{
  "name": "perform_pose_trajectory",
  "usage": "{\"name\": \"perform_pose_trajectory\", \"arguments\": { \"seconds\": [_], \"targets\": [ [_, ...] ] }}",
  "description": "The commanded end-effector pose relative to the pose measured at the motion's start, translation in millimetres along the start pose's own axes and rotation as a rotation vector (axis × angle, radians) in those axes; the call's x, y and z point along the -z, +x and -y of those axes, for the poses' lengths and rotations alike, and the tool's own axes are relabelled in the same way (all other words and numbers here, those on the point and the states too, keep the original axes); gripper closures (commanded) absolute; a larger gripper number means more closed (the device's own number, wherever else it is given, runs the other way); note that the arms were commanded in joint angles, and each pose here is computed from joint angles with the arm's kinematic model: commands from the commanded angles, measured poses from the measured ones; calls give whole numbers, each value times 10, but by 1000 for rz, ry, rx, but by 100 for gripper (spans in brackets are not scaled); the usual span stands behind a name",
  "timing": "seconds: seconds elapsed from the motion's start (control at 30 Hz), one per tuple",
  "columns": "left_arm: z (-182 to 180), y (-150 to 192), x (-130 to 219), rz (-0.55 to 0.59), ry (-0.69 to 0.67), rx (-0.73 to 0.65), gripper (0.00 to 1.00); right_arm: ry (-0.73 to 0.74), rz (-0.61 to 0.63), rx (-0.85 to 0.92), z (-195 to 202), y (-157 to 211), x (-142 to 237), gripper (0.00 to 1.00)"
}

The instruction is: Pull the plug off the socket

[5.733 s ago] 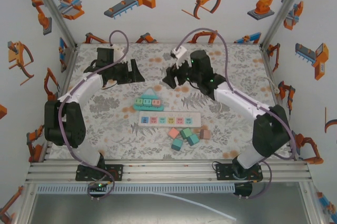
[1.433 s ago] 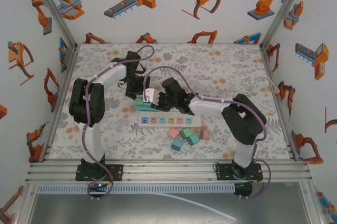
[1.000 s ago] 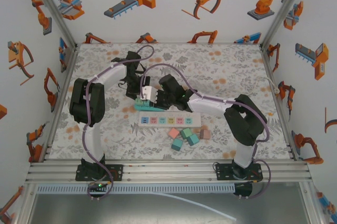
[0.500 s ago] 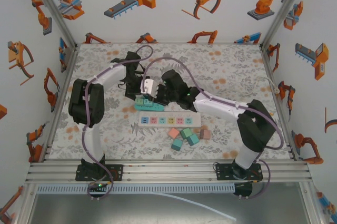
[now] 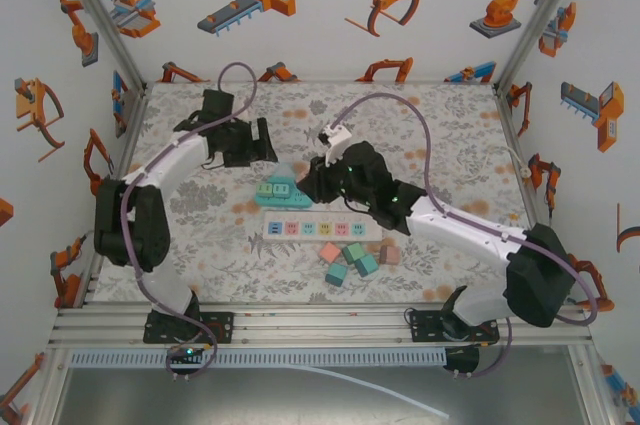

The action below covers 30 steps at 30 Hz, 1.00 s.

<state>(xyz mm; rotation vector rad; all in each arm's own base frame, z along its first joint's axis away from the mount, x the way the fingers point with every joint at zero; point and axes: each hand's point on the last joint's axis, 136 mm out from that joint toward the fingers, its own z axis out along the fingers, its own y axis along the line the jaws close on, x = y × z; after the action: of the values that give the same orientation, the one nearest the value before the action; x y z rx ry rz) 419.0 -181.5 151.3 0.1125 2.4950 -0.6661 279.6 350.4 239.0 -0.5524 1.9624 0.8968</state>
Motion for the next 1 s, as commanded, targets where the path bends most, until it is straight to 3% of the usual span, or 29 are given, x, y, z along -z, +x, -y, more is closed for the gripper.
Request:
{"name": "perform_pose_trajectory", "arguments": {
  "seconds": [0.0, 0.1, 0.23, 0.37, 0.57, 0.97],
  "targets": [
    [721, -319, 528, 174, 428, -141, 22, -6, -33, -253, -29, 79, 115, 92],
    [1107, -273, 998, 268, 705, -327, 19, -67, -157, -271, -106, 411, 129, 91],
    [1311, 46, 1289, 242, 873, -522, 13, -122, -279, -275, -136, 830, 139, 91],
    [1344, 450, 1469, 246, 922, -747, 0, -152, -380, -229, -162, 1160, 109, 90],
    [1200, 1053, 1505, 328, 881, -1137, 3, -155, -513, -100, -216, 1543, -19, 87],
    [1142, 1227, 1441, 304, 945, -1204, 3, -116, -567, -33, -221, 1913, -251, 76]
  ]
}}
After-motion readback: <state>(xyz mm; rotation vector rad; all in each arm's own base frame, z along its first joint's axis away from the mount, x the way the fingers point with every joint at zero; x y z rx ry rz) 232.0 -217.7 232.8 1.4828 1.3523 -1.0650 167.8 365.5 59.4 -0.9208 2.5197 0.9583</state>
